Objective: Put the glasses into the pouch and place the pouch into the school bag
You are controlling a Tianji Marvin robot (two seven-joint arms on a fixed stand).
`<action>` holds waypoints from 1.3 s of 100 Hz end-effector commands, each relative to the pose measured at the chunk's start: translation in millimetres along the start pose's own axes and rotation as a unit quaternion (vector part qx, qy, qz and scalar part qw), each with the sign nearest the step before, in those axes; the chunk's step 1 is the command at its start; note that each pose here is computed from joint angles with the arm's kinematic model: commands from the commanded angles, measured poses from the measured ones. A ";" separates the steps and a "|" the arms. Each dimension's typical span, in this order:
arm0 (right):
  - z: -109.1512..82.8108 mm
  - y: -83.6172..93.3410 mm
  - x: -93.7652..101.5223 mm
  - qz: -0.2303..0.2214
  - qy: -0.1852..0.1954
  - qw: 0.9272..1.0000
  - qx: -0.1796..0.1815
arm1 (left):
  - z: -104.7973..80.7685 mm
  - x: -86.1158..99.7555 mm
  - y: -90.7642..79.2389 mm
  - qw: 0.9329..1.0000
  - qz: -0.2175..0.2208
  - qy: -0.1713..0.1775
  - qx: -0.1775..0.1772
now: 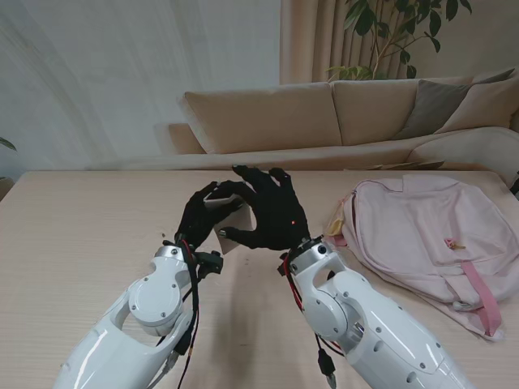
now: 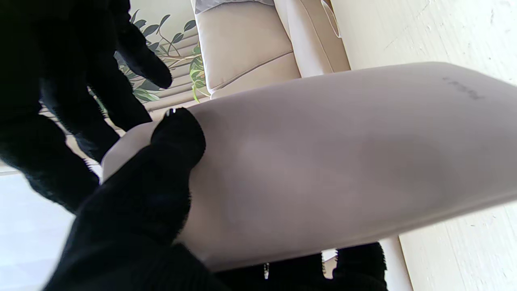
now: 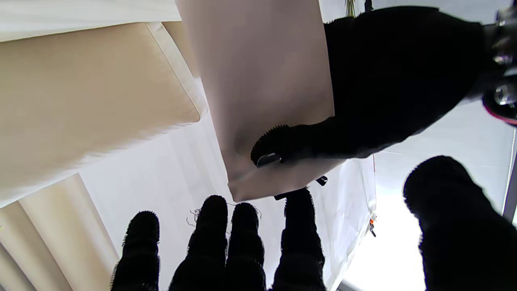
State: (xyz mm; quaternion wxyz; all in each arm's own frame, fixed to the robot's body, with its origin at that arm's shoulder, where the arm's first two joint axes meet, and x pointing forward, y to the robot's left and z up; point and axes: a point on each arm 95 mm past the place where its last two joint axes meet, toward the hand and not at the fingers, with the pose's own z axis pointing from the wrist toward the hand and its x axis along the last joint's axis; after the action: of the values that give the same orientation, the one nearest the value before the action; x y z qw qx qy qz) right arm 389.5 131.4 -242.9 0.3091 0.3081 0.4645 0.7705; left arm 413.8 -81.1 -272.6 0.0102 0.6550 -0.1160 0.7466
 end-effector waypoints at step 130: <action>-133.7 -34.6 -161.3 -0.171 -0.312 0.917 0.180 | -5.7 -3.3 -2.6 1.000 0.014 -0.003 0.003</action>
State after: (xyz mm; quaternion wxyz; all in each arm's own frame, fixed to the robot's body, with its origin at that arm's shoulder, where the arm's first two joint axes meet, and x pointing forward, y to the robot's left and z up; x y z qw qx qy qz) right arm 395.3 -44.9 -343.1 0.5086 0.4889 0.5096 0.4926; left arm 408.0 -71.4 -278.8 -0.0117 0.6570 -0.1211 0.7440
